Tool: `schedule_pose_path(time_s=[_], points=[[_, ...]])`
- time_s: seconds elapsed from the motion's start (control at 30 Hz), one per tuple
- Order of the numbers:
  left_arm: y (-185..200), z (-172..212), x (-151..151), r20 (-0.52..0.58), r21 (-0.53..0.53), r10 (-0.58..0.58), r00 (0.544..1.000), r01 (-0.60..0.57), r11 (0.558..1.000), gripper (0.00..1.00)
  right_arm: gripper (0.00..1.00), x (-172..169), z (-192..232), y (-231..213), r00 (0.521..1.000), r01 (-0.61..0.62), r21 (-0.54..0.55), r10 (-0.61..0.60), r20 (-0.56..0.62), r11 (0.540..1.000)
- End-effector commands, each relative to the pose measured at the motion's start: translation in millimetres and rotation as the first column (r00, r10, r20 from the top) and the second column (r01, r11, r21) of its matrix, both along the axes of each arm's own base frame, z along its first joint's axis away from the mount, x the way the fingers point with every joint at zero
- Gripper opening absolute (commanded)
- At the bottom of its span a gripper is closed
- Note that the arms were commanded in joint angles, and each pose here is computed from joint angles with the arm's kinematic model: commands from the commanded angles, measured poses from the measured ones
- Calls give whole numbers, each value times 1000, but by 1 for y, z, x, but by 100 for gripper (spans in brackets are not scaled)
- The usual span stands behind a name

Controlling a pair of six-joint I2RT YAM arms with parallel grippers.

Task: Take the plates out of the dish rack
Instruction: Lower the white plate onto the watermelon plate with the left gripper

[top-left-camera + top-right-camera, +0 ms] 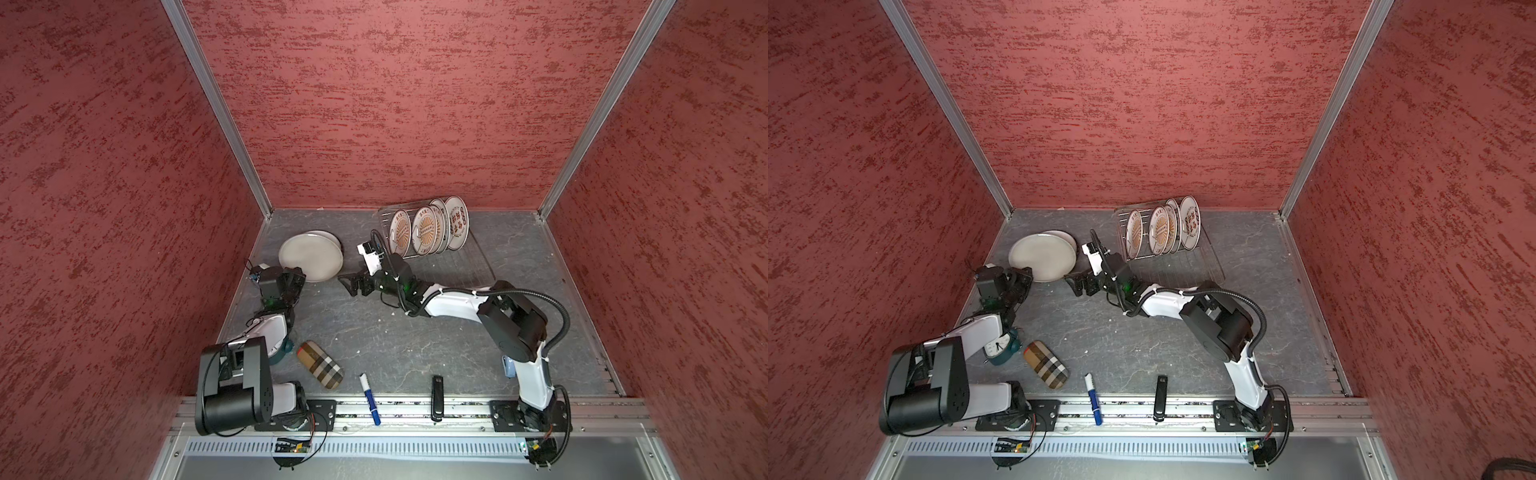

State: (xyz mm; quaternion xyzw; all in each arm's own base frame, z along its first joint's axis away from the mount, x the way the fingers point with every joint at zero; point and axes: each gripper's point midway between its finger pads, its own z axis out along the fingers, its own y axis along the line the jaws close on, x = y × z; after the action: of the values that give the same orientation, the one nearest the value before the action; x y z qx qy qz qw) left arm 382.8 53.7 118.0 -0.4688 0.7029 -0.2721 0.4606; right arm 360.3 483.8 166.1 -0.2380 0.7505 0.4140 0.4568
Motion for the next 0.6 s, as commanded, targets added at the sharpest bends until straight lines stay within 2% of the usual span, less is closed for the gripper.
schedule_pose_path(time_s=[0.0,0.57], points=[[13,58,24,192,47,28,981,-37,998,0,99,5,0,5,1000,12,-18,-12,23,1000],[20,33,44,131,8,41,990,-43,999,0,99,17,-21,11,999,39,-68,-37,27,997]])
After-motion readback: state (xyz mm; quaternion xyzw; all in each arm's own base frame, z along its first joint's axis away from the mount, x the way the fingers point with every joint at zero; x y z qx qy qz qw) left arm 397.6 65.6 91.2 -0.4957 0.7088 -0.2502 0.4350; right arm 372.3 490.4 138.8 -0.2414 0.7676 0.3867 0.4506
